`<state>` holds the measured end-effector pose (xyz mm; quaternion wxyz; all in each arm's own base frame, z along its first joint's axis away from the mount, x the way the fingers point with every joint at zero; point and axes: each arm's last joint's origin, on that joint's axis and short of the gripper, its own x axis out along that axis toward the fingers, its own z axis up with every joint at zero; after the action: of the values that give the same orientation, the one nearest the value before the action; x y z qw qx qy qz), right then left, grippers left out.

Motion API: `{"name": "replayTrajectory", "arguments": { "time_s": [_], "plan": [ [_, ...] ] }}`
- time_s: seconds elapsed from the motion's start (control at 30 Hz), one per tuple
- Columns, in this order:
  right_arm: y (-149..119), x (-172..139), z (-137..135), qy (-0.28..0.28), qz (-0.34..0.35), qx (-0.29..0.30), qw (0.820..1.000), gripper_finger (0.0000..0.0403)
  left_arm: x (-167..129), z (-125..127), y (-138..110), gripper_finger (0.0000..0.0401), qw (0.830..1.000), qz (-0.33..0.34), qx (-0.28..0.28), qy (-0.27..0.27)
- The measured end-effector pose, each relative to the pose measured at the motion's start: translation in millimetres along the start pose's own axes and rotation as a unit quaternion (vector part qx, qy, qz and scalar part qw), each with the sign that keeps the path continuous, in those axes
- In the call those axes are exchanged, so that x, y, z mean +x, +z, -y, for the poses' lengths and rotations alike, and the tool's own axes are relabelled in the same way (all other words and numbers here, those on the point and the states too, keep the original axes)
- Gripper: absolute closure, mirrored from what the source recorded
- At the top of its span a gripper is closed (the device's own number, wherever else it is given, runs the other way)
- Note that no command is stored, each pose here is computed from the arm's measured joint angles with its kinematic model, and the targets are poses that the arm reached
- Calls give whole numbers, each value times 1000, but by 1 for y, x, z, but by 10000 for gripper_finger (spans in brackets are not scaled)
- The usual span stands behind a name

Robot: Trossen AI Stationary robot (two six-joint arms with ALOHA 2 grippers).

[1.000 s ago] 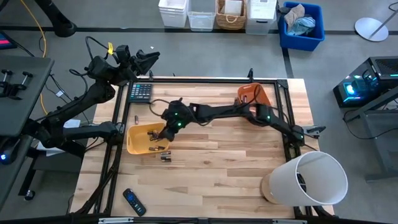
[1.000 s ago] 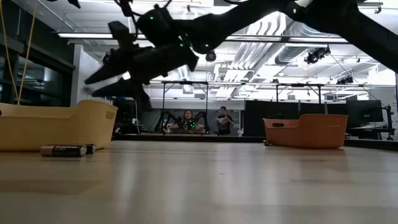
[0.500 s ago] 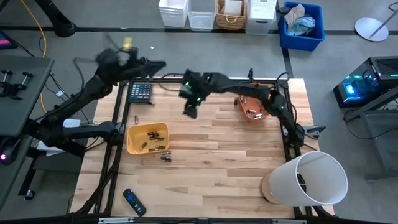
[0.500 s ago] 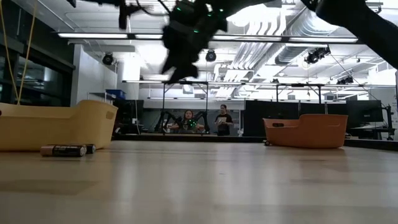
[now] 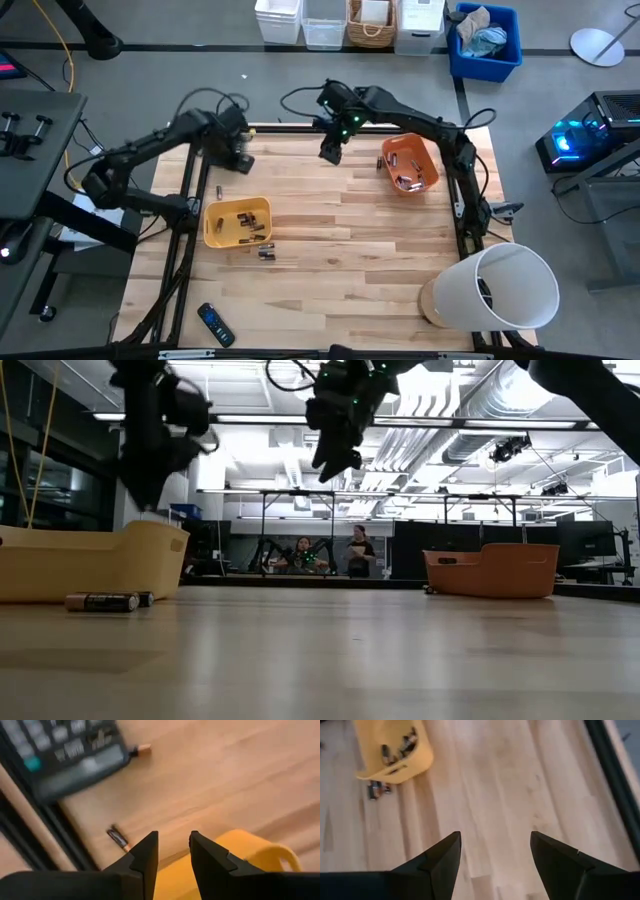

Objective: Sort batteries
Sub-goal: Put the black battery into the yellow bin

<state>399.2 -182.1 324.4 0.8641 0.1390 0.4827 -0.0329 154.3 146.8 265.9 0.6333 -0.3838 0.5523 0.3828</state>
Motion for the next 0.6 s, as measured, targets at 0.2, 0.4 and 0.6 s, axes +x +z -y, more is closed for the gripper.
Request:
{"name": "replayTrajectory", "arguments": {
  "time_s": [0.2,0.4,0.6],
  "plan": [
    [-3,-6,18,-14,-2,15,1000,170,50,-9,-30,303,988,12,-152,-5],
    [-4,-7,21,-13,0,0,1000,170,84,-21,-55,304,970,23,-241,17],
    [-4,-7,20,11,3,-12,1000,170,89,-30,-63,304,955,66,-279,80]
  ]
}}
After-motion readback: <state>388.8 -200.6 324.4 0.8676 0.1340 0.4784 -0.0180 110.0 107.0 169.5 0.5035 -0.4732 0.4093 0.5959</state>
